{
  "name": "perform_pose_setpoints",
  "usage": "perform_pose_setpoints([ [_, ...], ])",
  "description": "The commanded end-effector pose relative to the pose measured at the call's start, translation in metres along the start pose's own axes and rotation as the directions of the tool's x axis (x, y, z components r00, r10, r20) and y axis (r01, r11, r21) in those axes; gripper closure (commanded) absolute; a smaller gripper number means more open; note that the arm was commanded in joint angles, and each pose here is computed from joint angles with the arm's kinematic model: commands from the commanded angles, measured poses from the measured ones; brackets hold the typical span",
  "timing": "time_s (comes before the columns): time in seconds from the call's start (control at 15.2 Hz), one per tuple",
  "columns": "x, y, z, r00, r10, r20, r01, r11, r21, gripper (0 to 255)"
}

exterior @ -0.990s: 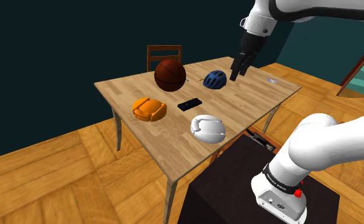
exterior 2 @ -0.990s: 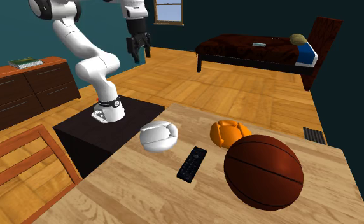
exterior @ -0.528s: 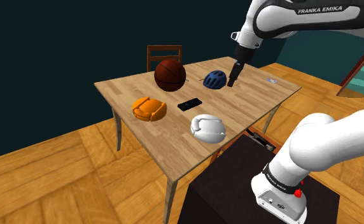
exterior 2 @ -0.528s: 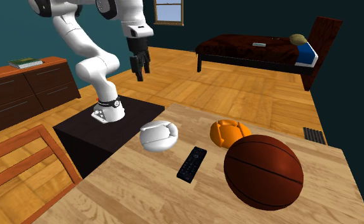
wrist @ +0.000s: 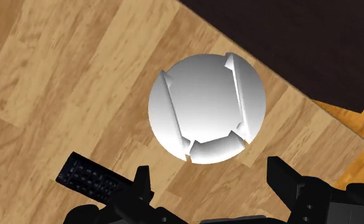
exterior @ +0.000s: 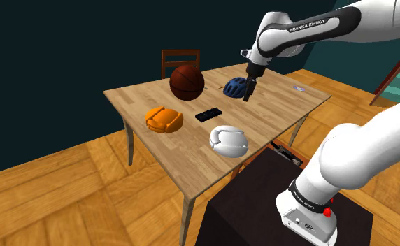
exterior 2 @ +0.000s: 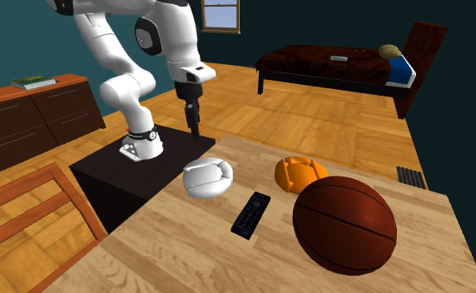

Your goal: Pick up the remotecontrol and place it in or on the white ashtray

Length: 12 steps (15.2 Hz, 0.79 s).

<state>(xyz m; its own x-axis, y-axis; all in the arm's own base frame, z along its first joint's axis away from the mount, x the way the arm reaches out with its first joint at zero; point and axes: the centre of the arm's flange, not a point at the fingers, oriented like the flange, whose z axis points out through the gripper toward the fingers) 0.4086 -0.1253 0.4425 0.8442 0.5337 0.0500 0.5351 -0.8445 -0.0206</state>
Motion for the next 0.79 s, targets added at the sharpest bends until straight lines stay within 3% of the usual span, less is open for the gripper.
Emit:
perform_pose_setpoints([
  [0.0,0.009,0.020,0.020,0.997,-0.071,0.003,0.071,0.998,0.001,0],
  [0.33,0.034,0.064,0.064,0.973,-0.232,0.006,0.232,0.973,0.008,0],
  [0.73,0.072,0.110,0.117,0.909,-0.417,0.009,0.417,0.909,0.018,0],
])
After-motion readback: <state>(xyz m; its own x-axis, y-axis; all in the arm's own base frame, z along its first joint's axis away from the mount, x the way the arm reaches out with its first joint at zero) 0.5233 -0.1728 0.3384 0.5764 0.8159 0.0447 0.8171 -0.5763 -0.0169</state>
